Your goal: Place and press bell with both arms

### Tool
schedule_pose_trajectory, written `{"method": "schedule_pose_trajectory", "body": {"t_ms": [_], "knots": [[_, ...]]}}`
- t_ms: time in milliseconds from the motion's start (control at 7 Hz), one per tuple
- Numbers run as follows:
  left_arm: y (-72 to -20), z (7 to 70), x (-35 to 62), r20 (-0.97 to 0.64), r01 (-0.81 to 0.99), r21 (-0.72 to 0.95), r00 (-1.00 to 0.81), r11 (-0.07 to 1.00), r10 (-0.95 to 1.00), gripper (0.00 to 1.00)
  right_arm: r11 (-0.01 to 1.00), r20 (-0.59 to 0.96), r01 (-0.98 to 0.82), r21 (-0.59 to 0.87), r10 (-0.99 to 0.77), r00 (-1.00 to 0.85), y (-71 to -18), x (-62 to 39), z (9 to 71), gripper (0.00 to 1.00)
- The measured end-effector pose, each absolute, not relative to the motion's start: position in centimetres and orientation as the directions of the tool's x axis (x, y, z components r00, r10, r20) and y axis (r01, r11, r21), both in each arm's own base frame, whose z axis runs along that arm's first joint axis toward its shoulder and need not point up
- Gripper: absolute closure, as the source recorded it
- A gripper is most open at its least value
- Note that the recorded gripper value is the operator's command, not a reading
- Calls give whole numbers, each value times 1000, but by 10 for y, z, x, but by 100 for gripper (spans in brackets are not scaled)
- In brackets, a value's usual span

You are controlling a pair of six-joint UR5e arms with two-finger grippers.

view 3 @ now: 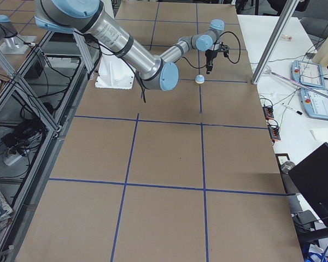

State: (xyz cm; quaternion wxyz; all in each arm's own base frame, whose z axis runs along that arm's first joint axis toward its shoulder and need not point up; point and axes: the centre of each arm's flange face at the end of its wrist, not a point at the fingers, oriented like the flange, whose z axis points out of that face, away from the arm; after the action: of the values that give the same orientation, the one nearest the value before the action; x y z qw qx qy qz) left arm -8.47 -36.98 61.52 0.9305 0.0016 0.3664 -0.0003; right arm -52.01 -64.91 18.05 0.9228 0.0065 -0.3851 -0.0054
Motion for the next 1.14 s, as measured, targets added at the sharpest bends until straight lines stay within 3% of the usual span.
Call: {"method": "schedule_pose_trajectory", "body": {"t_ms": [429, 714, 1143], "knots": [[-370, 622, -84, -680, 3, -13, 733, 1000, -11, 0, 988, 678, 109, 109, -154, 719, -640, -352, 335, 0], [-369, 630, -84, -680, 4, -29, 733, 1000, -23, 0, 961, 650, 201, 187, -275, 708, -586, -240, 422, 0], [-370, 629, -84, -679, 3, -13, 734, 1000, -12, 0, 958, 679, 206, 199, -286, 676, -516, -66, 530, 0]]}}
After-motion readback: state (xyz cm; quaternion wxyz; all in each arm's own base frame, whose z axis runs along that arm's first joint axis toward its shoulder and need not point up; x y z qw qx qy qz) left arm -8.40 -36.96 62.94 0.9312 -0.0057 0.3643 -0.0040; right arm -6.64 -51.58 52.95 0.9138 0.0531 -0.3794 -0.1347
